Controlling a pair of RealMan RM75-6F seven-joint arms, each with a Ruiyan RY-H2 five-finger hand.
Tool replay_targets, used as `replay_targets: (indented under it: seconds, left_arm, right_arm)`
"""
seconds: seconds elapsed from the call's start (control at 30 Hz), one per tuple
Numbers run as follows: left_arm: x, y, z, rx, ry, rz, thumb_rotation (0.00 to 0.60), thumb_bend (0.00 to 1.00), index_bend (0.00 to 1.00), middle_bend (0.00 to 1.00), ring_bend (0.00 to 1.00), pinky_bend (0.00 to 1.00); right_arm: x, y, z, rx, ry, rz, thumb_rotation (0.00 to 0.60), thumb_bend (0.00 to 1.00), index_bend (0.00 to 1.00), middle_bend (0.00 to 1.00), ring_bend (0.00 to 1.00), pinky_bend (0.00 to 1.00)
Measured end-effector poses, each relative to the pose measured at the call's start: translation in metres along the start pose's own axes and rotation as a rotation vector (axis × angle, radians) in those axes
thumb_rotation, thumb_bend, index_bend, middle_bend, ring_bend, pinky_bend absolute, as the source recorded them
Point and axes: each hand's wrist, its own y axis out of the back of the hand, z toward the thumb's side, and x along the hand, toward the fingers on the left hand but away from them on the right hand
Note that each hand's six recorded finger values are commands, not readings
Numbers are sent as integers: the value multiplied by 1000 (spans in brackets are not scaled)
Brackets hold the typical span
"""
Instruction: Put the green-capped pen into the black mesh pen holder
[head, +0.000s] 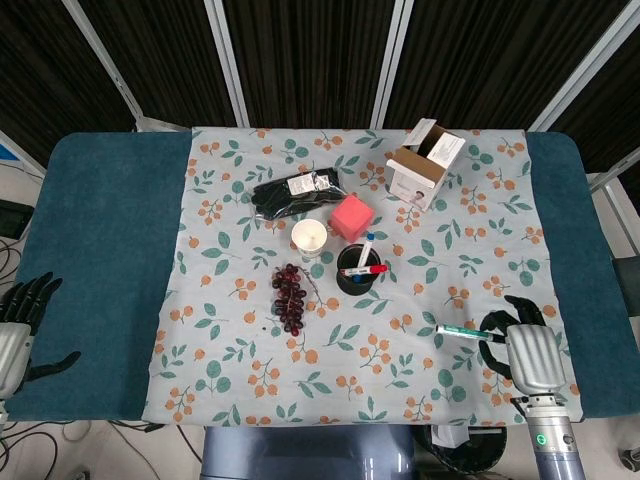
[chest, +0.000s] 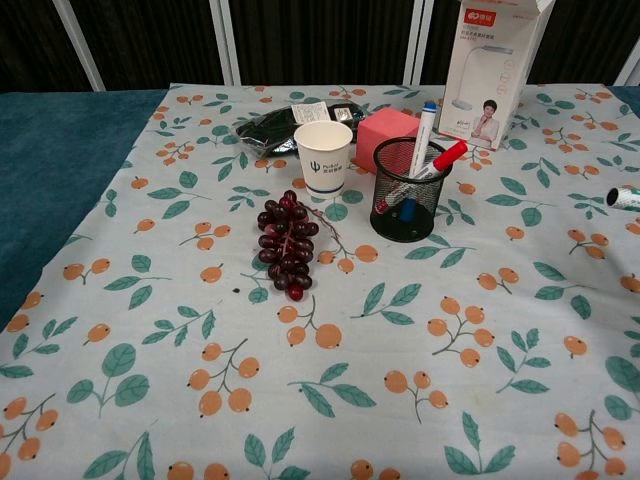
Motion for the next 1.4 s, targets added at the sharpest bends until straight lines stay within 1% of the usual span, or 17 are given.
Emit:
replay_targets:
  seconds: [0.2, 0.43, 1.07, 1.27, 1.4]
  left_arm:
    - [0, 0, 0, -1, 1, 2, 600, 14, 0, 0, 0, 0]
    - [-2, 2, -2, -7, 2, 12, 600, 13, 0, 0, 0, 0]
    - [-1, 1, 1, 0, -4, 10, 600, 13, 0, 0, 0, 0]
    - [-1, 1, 1, -5, -4, 10, 600, 13, 0, 0, 0, 0]
    - [1, 0, 0, -8, 0, 2, 600, 13, 0, 0, 0, 0]
  right_arm:
    - [1, 2, 7, -19, 27, -12, 600, 503, 616, 510, 194, 166]
    - [-1, 1, 11, -32, 28, -15, 600, 504, 616, 510, 194, 166]
    - [-1, -1, 10, -11, 27, -12, 600, 504, 616, 510, 194, 166]
    - [-6, -2, 15, 22, 49, -20, 600, 504, 624, 521, 194, 166]
    - [-18, 3, 28, 108, 105, -62, 600, 504, 625, 522, 194, 168]
